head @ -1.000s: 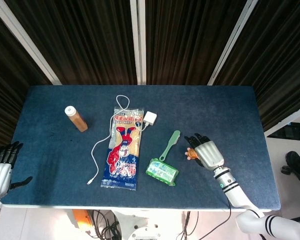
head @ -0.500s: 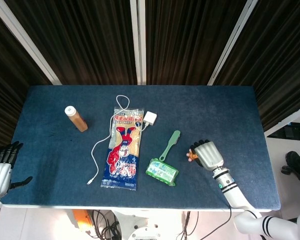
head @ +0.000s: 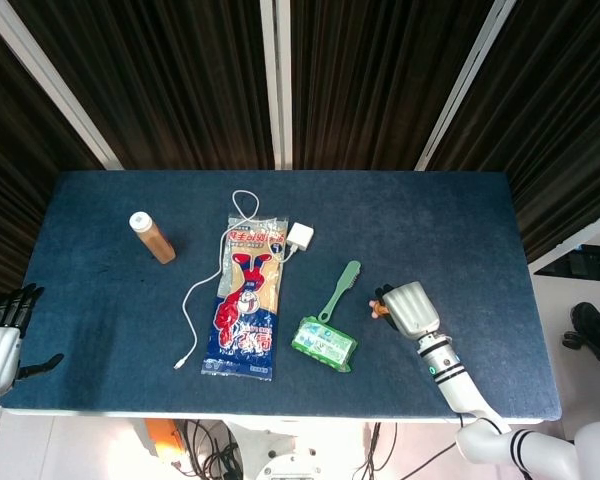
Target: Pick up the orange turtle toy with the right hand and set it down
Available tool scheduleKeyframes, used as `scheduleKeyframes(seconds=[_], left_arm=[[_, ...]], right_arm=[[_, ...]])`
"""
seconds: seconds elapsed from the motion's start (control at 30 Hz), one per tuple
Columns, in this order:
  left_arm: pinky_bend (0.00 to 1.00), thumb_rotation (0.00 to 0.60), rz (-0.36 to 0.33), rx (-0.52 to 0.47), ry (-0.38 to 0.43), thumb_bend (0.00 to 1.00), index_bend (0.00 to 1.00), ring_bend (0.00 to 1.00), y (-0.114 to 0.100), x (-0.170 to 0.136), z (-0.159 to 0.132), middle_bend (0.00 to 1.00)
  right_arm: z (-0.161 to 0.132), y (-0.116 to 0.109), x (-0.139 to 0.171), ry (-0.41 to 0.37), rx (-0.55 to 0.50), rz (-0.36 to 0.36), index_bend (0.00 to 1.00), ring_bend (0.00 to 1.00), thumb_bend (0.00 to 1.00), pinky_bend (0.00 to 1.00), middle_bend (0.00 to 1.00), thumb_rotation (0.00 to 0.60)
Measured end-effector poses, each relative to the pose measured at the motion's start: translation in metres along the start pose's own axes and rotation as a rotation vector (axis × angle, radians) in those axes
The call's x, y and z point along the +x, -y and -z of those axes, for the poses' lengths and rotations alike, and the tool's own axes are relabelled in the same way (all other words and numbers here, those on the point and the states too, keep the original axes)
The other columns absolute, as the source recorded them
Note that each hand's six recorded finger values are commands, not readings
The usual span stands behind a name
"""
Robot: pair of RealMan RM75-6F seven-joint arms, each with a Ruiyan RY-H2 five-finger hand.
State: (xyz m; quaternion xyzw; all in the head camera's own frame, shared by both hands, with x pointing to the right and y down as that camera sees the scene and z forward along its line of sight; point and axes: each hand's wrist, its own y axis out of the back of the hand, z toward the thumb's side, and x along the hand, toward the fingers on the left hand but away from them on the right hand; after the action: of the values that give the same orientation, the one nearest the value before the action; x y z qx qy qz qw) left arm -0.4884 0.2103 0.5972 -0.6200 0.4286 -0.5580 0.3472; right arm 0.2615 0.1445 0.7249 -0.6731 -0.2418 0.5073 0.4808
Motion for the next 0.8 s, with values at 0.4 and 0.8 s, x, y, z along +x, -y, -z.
scheduleKeyframes(seconds=[0.4,0.8], left_arm=[[0.06,0.6,-0.01,0.002,0.003,0.09,0.05,0.0,-0.003,0.0,-0.002,0.0],[0.06,0.6,-0.026,0.023,0.002,0.09,0.05,0.0,-0.015,-0.004,-0.002,0.0]], right_arm=[[0.027,-0.008,0.014,0.03,-0.053,-0.065,0.0,0.0,0.0,0.04,0.0,0.6],[0.075,-0.059,0.081,0.165,-0.166,0.104,0.0,0.0,0.0,0.0,0.0,0.6]])
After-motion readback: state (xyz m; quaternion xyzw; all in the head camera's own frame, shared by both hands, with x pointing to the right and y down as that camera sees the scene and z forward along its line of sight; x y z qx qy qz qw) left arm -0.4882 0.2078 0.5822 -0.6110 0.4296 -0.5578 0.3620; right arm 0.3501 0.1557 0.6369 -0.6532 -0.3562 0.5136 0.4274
